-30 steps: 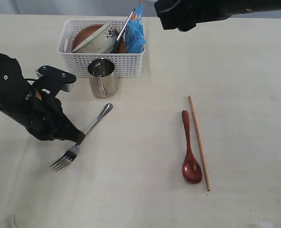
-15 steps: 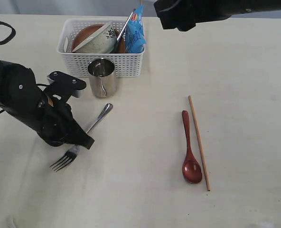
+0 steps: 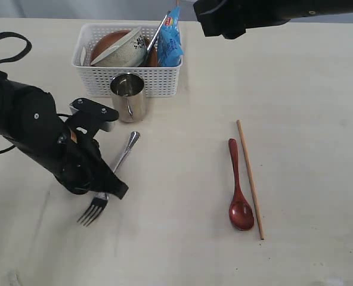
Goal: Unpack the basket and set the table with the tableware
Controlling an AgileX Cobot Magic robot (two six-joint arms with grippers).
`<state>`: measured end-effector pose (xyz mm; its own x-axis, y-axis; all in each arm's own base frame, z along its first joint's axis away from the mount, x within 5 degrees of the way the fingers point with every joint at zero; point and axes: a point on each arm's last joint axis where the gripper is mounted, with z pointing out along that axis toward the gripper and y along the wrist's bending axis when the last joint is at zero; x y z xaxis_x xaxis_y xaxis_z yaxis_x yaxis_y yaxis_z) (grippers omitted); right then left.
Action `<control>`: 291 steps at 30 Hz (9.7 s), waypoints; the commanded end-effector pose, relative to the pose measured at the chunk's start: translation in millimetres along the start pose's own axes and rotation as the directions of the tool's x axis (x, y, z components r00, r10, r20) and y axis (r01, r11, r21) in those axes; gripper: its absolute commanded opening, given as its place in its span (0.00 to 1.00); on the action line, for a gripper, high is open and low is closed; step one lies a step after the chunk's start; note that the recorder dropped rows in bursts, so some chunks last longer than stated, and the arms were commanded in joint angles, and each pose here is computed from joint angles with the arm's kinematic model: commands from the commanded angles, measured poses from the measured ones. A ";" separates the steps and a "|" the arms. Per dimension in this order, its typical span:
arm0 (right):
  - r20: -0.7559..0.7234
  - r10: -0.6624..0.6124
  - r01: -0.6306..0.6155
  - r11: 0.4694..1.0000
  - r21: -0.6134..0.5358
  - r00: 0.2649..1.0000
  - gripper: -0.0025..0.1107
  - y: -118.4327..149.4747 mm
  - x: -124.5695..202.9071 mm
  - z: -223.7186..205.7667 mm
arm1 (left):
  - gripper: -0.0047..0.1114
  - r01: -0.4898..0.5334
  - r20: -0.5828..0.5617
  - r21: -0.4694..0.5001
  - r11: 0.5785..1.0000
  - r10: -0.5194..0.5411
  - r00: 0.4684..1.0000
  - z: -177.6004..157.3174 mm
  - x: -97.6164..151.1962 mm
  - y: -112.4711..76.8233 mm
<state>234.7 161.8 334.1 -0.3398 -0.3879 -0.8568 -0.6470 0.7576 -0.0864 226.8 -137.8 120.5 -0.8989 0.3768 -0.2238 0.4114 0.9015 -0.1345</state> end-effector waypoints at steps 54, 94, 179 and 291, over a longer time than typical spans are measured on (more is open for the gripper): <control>0.042 0.122 -0.128 0.976 0.174 0.992 0.58 -56.8 6.7 17.0 | 0.04 0.144 0.572 -0.127 0.981 -0.046 0.819 -89.8 -33.6 54.6; -0.326 0.231 -0.259 0.965 -0.046 0.917 0.47 -156.3 23.3 106.7 | 0.04 -0.148 0.759 0.204 0.968 -0.061 0.648 -127.2 -295.2 124.7; 0.138 0.424 -0.313 0.817 -0.484 0.895 0.52 -234.5 49.7 292.5 | 0.52 -0.322 0.730 0.323 0.890 -0.018 0.683 -53.0 -301.7 165.2; -0.180 0.266 -0.321 0.767 -0.555 0.947 0.46 -184.7 49.8 292.6 | 0.33 -0.432 0.501 0.280 0.857 0.254 0.827 -0.4 -273.7 173.5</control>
<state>536.2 157.5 160.0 -0.6300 -0.2659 -0.7296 -0.7556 0.4269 0.4969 547.7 -78.4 158.3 -0.5768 0.4072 -0.7082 0.7605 0.5843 -0.2834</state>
